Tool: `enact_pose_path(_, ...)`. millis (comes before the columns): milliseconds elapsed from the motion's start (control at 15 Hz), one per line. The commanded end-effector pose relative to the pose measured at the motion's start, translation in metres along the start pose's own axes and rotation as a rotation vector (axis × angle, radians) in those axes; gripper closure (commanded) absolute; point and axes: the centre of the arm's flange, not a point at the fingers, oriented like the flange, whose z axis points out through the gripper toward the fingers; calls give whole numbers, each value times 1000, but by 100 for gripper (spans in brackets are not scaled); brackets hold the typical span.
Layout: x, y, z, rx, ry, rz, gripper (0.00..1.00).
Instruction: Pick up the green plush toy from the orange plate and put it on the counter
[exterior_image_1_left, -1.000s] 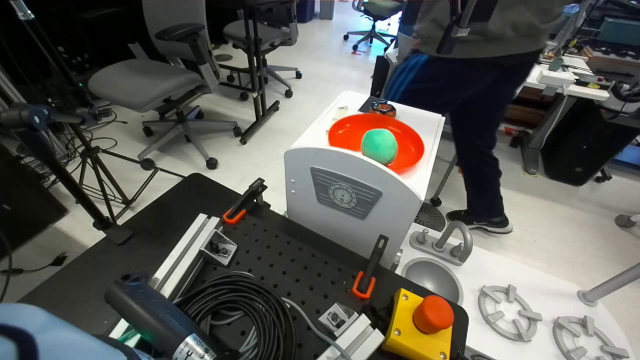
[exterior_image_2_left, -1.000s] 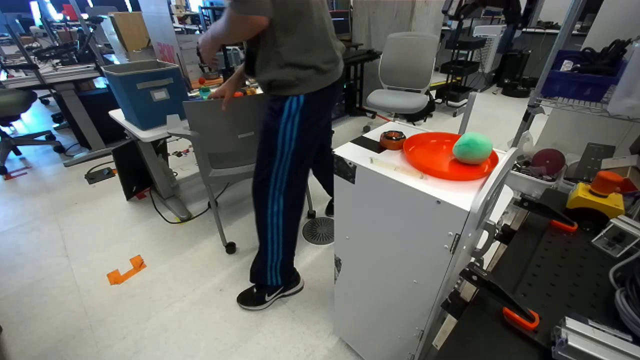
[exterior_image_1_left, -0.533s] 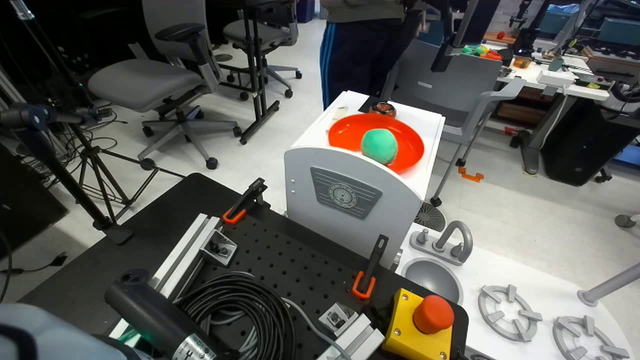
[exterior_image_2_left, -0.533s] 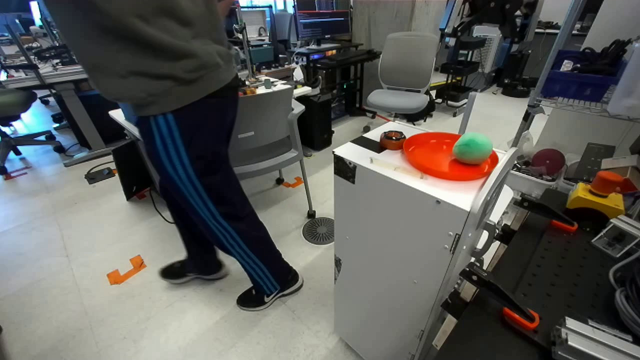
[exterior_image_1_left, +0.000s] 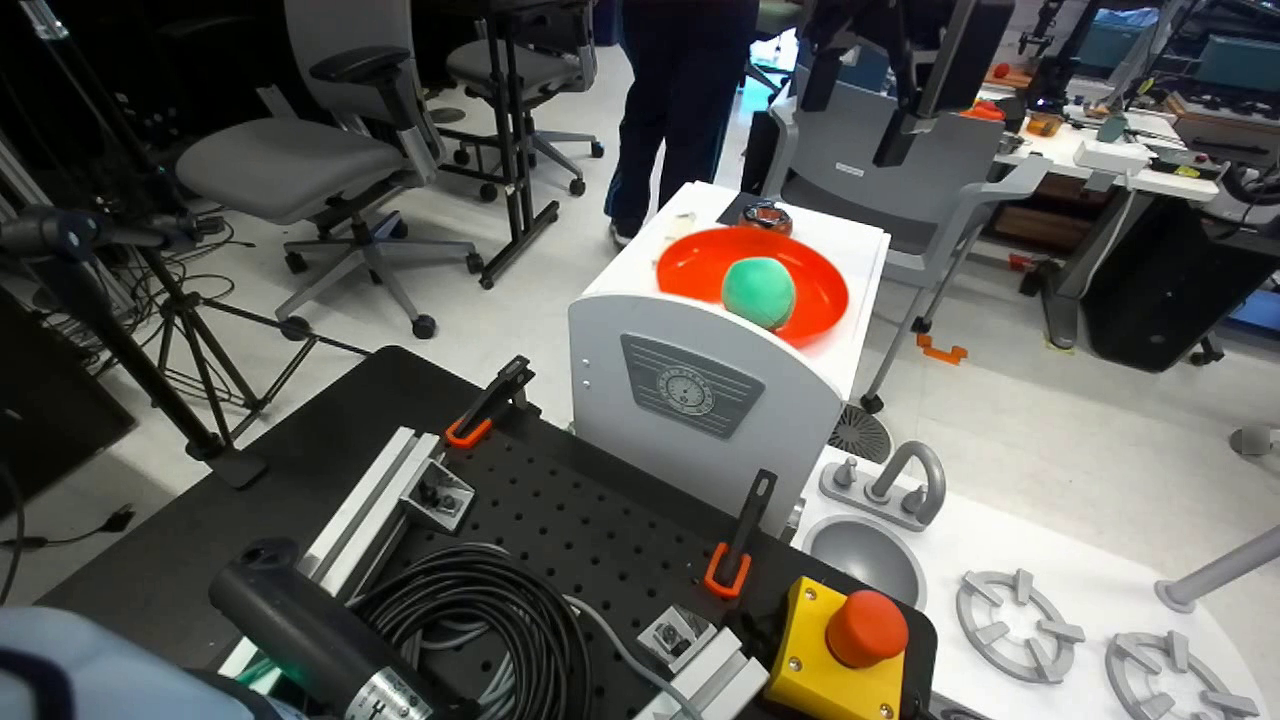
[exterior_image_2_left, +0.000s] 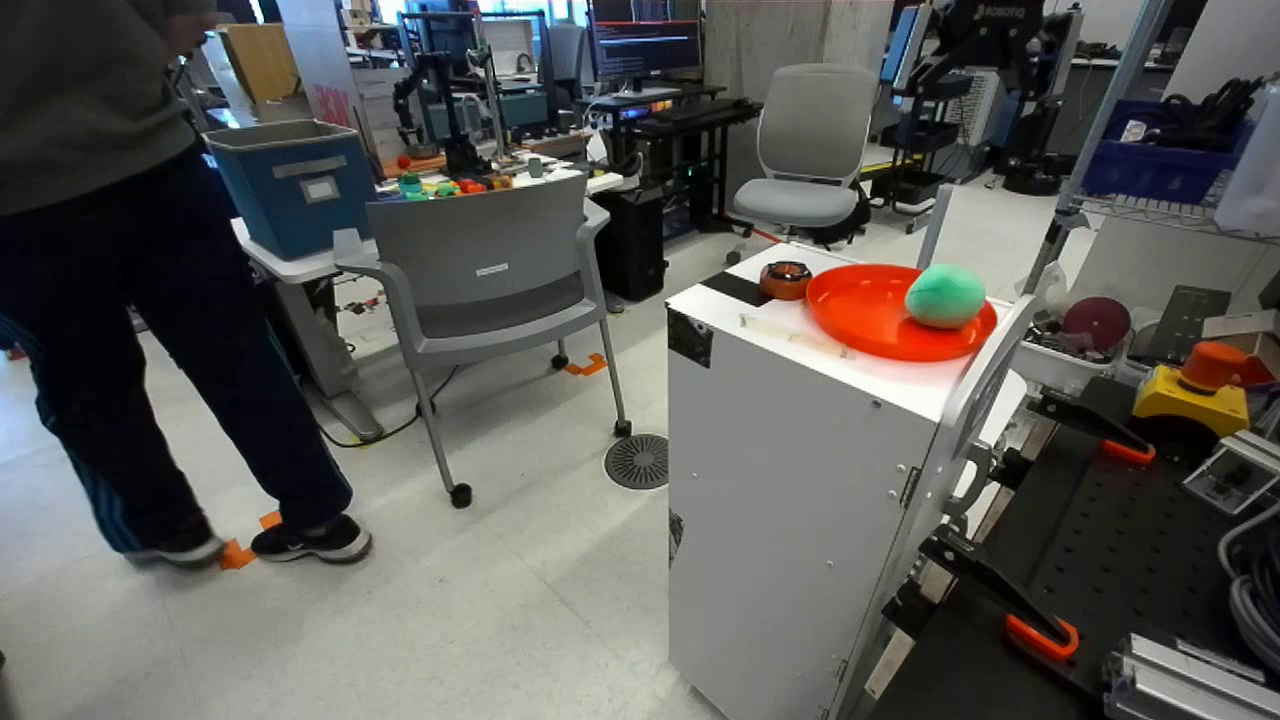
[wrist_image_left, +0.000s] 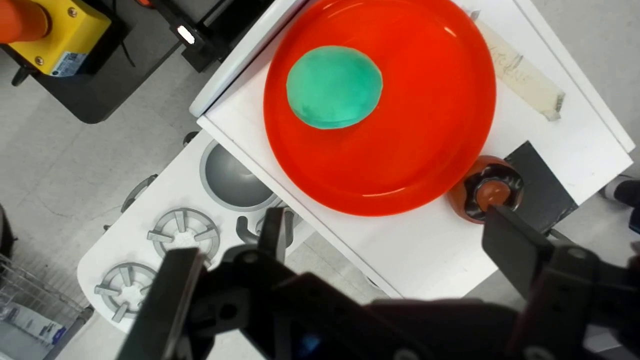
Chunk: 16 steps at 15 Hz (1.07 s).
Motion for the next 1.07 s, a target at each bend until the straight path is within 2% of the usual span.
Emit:
enact_pose_path(0,-4,3,1,-23,41,-21,0)
enact_pose_path(200,-13,5,-2,-31,28,-38,0)
enact_pose_path(667,-51,2,-9,-26,24,-166,0)
enact_pose_path(1000,-53,3,-4,-45,9,-180,0)
